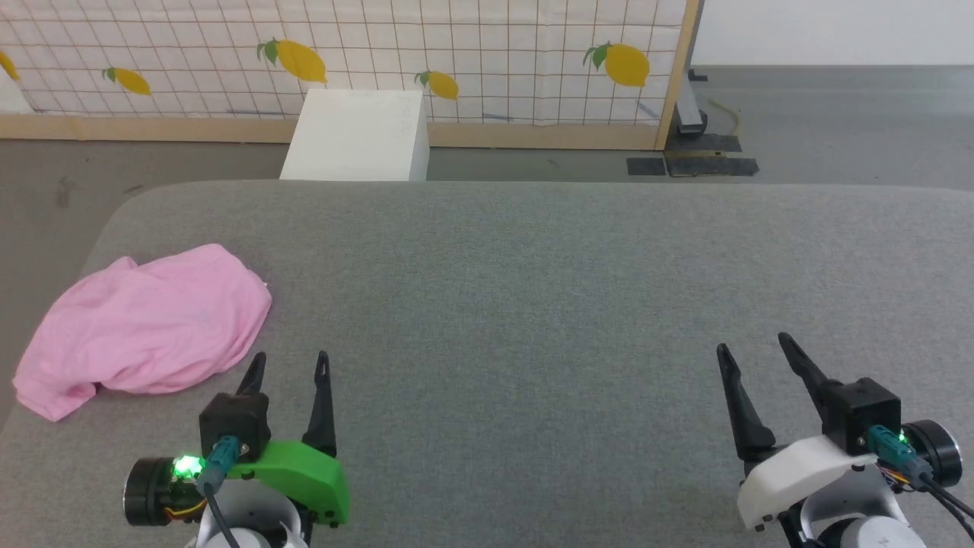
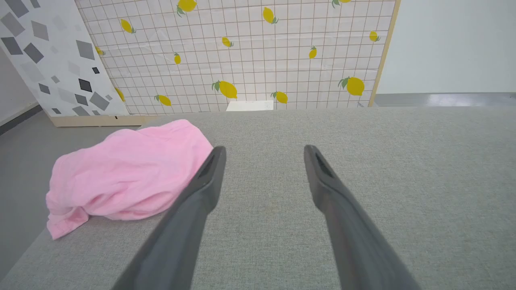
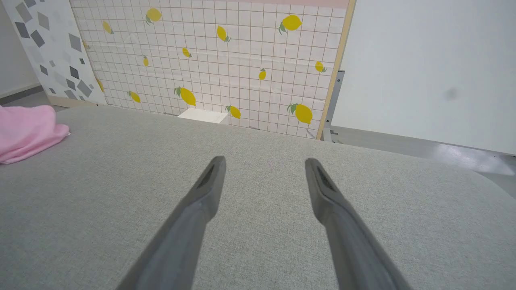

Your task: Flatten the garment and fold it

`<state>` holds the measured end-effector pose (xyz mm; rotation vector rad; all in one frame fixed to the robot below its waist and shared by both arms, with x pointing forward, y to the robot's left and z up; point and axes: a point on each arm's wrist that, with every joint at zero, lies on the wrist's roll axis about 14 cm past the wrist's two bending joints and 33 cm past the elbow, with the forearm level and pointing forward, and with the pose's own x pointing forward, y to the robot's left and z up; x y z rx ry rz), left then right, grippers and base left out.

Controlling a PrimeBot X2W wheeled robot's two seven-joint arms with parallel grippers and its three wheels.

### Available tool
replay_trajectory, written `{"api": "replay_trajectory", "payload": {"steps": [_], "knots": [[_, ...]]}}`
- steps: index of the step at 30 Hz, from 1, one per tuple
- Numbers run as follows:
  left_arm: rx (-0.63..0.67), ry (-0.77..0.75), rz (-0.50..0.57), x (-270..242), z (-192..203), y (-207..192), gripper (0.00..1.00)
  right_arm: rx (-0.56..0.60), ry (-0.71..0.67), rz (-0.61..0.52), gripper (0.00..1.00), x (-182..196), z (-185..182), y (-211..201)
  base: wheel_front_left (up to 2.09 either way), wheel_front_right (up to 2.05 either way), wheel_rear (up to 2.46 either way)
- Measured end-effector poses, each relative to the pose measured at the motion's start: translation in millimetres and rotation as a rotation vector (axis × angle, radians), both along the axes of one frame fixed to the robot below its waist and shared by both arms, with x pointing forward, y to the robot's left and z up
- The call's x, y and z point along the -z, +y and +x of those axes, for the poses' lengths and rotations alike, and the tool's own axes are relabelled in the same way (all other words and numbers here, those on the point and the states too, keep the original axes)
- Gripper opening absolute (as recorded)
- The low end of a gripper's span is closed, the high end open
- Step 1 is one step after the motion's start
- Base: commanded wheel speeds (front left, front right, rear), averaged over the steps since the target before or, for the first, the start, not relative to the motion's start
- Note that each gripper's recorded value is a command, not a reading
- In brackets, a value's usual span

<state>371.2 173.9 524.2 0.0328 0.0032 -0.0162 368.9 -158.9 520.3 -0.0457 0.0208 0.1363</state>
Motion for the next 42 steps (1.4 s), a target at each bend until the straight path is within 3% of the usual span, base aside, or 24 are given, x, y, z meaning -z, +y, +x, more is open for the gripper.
{"api": "replay_trajectory", "payload": {"steps": [13,42], "knots": [[-0.05,-0.008,-0.018,2,-9,14,1.0,-0.053,-0.017,0.004,1.0,-2,7,18,0.0,0.0,0.0],[-0.293,-0.07,-0.047,-4,-57,84,1.0,-0.281,-0.031,0.024,1.0,-3,25,97,0.0,0.0,0.0]]}}
